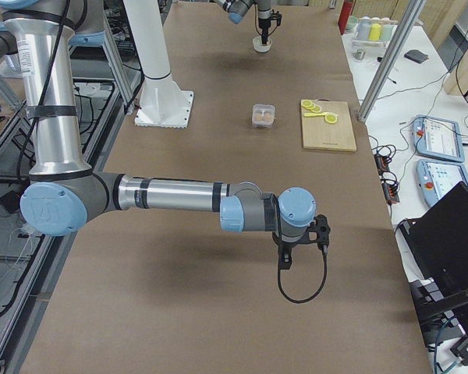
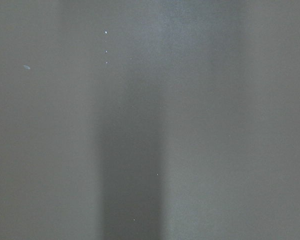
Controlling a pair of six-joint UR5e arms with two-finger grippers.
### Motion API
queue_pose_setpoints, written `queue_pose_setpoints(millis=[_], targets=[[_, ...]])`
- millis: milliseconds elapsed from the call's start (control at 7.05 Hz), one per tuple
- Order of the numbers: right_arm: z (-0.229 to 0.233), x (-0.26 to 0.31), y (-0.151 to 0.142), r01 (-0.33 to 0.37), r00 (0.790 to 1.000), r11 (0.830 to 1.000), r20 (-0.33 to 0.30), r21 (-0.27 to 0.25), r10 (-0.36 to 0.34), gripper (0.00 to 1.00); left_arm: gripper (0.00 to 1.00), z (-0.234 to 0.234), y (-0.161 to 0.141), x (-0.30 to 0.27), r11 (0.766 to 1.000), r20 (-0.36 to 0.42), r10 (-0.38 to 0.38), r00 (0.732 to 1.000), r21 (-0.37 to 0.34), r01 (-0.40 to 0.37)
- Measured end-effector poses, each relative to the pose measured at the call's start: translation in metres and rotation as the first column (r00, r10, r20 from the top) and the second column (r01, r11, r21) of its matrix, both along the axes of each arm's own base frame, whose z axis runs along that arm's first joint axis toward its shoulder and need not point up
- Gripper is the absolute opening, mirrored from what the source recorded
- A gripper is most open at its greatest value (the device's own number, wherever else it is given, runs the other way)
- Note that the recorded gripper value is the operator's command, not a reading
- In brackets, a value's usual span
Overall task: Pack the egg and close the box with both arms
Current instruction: 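Close the left gripper on the brown egg and lift it from the bowl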
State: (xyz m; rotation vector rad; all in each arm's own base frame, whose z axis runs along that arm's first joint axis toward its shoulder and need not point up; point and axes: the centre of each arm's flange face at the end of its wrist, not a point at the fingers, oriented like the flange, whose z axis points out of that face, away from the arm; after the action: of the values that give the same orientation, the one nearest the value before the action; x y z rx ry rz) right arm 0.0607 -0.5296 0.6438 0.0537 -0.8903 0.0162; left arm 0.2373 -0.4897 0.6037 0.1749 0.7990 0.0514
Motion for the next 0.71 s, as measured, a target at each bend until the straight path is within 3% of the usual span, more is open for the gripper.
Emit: queue_pose_setpoints(millis=[568, 709], targets=[[0.001, 0.000, 0.001, 0.000, 1.000, 1.000, 0.000, -0.004, 0.000, 1.00, 0.47, -0.006, 0.012, -0.010, 1.000, -0.015, 0.001, 1.000, 0.007, -0.001], [0.002, 0.000, 0.000, 0.000, 1.000, 1.000, -0.001, -0.004, 0.000, 1.00, 0.41, -0.010, 0.025, -0.019, 1.000, -0.019, 0.001, 1.000, 0.012, -0.001]])
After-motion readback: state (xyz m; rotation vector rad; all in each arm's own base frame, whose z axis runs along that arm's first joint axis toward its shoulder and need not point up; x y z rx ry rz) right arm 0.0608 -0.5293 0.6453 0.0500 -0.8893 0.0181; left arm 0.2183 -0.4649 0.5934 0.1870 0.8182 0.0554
